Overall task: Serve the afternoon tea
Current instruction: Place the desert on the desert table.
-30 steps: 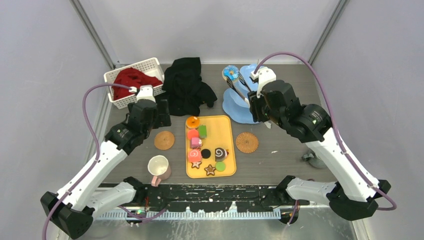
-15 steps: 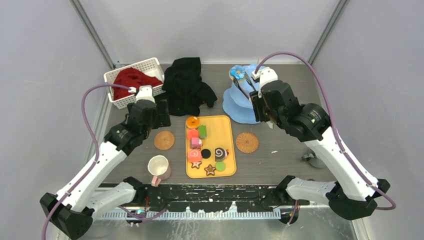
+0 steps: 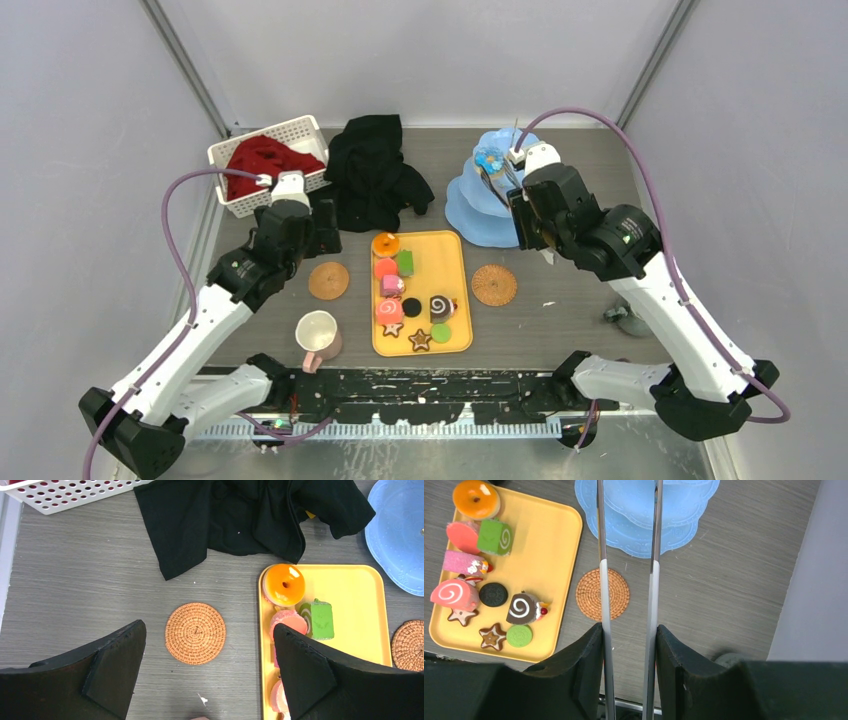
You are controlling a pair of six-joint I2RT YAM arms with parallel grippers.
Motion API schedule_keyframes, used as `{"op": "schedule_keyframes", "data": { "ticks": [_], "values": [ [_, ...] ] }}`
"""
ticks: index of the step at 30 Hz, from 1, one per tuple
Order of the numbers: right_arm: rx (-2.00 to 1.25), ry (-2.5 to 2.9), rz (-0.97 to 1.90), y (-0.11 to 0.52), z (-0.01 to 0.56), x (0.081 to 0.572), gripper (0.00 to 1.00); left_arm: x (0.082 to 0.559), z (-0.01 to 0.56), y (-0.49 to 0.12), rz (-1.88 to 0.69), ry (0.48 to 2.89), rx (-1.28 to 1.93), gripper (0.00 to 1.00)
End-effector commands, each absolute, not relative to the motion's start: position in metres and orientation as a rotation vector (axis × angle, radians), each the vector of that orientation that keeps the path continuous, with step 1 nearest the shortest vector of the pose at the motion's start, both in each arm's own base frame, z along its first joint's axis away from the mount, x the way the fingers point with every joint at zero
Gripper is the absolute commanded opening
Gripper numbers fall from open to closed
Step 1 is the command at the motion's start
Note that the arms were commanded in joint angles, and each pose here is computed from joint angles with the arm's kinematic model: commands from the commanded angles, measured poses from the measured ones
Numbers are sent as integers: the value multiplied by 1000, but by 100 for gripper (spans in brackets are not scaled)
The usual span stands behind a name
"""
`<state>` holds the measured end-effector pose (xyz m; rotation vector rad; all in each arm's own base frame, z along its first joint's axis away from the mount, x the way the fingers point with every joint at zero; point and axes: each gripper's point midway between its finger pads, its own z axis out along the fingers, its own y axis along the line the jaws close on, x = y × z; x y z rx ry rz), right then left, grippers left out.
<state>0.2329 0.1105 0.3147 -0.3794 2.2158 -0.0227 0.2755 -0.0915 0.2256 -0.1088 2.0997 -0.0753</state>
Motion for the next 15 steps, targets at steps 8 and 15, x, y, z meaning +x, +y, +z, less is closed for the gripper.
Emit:
{"op": "schedule_keyframes", "data": {
  "ticks": [8, 15],
  "values": [
    [-219, 2197, -73, 79, 328, 218, 1, 283, 241, -102, -157, 2047, -116, 98],
    [-161, 2214, -173, 60, 326, 218, 1, 281, 242, -100, -153, 2039, -120, 97]
  ]
}}
